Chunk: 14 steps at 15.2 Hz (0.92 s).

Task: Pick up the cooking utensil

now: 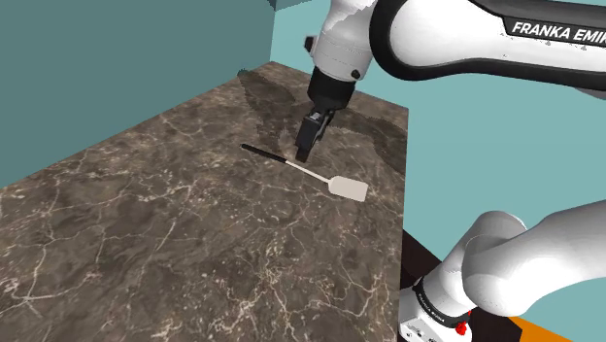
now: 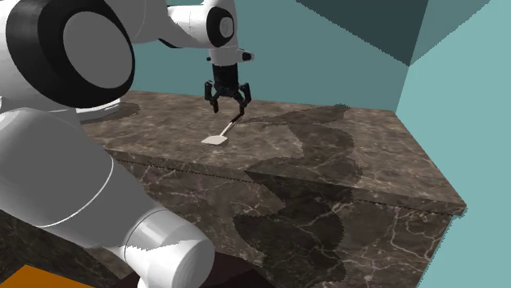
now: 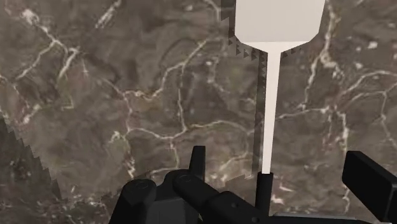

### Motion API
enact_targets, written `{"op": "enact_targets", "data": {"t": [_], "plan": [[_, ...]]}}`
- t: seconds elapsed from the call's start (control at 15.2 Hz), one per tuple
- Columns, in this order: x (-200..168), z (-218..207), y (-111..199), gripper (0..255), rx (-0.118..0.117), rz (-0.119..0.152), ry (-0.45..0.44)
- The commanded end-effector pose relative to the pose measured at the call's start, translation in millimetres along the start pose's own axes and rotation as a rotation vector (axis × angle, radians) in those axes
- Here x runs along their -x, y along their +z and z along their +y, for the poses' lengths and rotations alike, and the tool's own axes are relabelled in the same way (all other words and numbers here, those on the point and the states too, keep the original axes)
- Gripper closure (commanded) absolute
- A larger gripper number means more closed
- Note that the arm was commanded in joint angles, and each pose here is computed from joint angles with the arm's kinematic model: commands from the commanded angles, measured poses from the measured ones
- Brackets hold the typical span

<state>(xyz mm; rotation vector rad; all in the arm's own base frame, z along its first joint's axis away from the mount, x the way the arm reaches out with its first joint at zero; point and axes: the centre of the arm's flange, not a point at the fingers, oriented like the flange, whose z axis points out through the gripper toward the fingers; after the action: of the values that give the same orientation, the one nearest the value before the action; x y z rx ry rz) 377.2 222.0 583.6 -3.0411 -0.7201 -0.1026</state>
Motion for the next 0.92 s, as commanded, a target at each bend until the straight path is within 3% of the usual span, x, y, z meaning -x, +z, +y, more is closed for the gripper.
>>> {"op": "enact_targets", "data": {"t": [0.0, 0.53, 0.59, 0.86], "plan": [[-4.6, -7.7, 6.3, 0, -0.002, -0.001, -0.012], [-2.3, -7.7, 41.0, 0, -0.002, -0.001, -0.012], [-2.4, -7.5, 41.9, 255, -0.002, -0.001, -0.012], [-2.5, -7.4, 41.5, 255, -0.002, -0.001, -0.012]]}}
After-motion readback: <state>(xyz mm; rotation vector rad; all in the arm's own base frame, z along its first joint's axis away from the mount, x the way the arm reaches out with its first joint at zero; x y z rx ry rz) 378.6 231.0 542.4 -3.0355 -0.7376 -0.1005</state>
